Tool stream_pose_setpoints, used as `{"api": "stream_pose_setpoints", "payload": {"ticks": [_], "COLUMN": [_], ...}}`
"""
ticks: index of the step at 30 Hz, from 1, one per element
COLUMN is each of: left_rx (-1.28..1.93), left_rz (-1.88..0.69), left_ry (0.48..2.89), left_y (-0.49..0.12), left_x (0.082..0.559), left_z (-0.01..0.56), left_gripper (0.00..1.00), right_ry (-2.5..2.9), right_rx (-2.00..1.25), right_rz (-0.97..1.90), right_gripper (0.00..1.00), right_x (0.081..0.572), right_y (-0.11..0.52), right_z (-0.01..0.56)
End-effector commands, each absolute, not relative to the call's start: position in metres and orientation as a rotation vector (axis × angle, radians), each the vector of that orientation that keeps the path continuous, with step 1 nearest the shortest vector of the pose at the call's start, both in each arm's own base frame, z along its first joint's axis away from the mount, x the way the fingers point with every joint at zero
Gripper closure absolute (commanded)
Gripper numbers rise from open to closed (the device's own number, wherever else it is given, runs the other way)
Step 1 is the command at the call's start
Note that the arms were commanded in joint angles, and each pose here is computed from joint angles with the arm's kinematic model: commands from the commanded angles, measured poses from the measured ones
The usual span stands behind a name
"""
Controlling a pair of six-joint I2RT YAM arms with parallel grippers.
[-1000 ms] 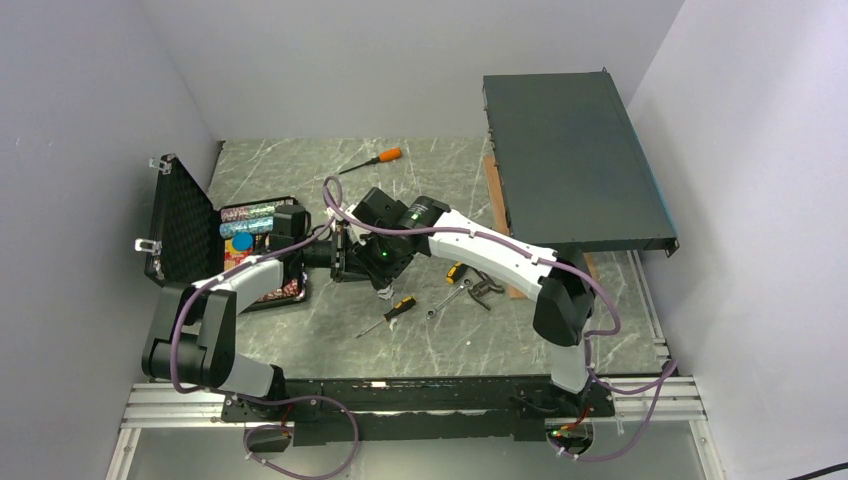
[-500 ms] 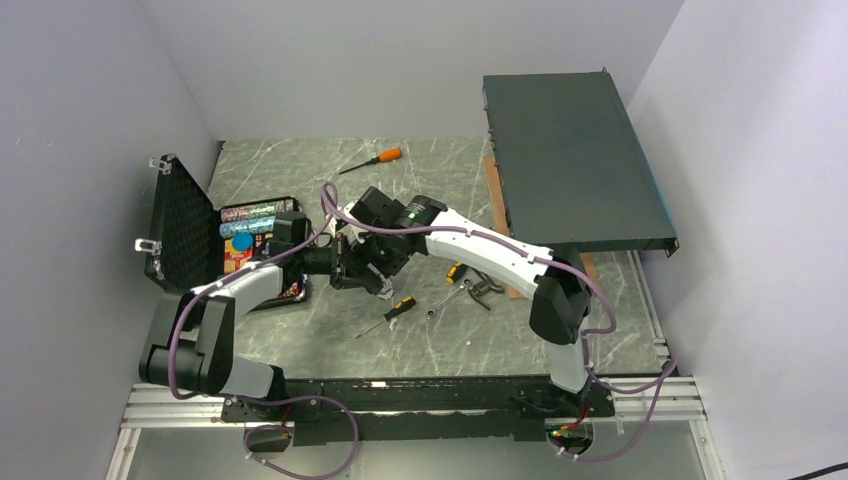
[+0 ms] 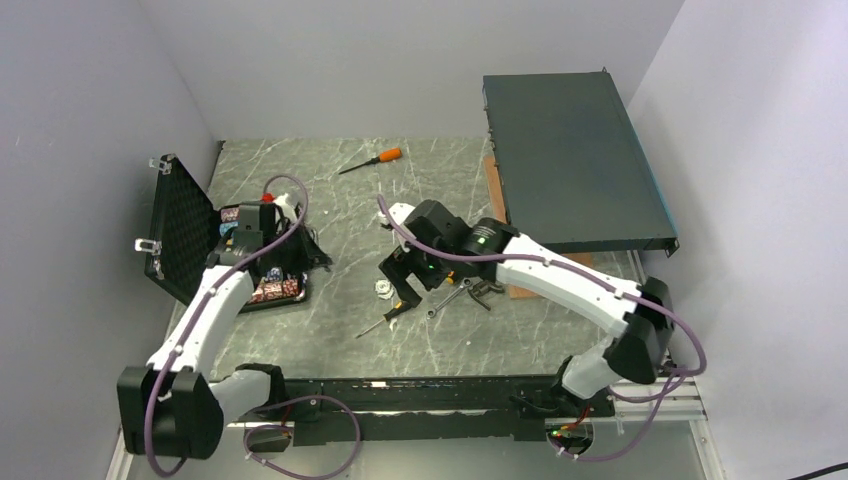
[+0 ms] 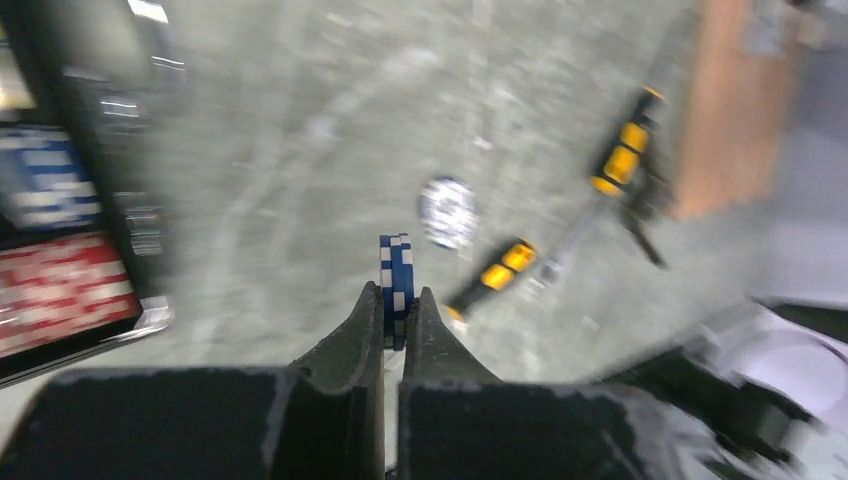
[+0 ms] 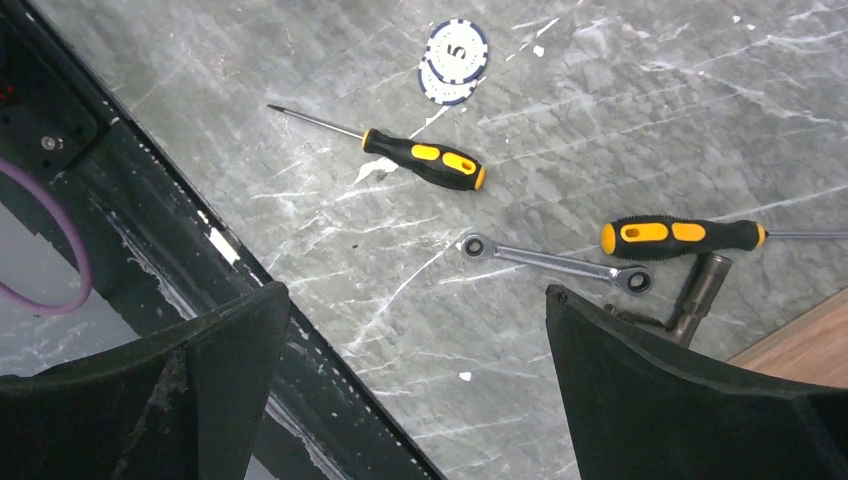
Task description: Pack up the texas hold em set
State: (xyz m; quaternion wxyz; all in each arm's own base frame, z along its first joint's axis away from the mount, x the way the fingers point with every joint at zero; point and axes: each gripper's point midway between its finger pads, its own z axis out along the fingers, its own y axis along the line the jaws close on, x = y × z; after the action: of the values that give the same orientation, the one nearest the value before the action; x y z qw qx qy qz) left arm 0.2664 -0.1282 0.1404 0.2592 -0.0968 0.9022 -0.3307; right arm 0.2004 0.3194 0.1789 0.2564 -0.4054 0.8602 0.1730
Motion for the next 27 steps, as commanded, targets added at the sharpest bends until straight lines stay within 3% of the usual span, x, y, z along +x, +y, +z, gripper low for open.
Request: {"api": "stream_pose_setpoints", "payload": {"ticks": [1, 4, 13, 27], "left_rx": [-0.345, -0.370, -0.335, -0.316], "left_rz": [-0.096, 0.102, 0.197, 0.106], "left_ry": [2.457, 2.426, 2.497, 2.621], "left_y": [-0.022, 0.009, 0.021, 0.010], "left_x": [0.265, 0.269, 0.299, 0.307], "left_z": [0.134, 0.138, 0.136, 0.095], "left_gripper": [1.00, 1.00, 1.00, 1.00], "right_ry": [2.217, 2.207, 2.147, 2.112], "right_rx": [-0.993, -0.986, -0.991, -0.967], "right_rz": [0.537, 0.547, 0.608, 0.627], "right_gripper": [0.00, 0.00, 0.00, 0.00], "right_x": [0.208, 0.208, 0.196, 0.190], "right_y": [0.318, 0.314, 0.307, 0.297], "right_z": [0.204, 0.200, 0.214, 0.225]}}
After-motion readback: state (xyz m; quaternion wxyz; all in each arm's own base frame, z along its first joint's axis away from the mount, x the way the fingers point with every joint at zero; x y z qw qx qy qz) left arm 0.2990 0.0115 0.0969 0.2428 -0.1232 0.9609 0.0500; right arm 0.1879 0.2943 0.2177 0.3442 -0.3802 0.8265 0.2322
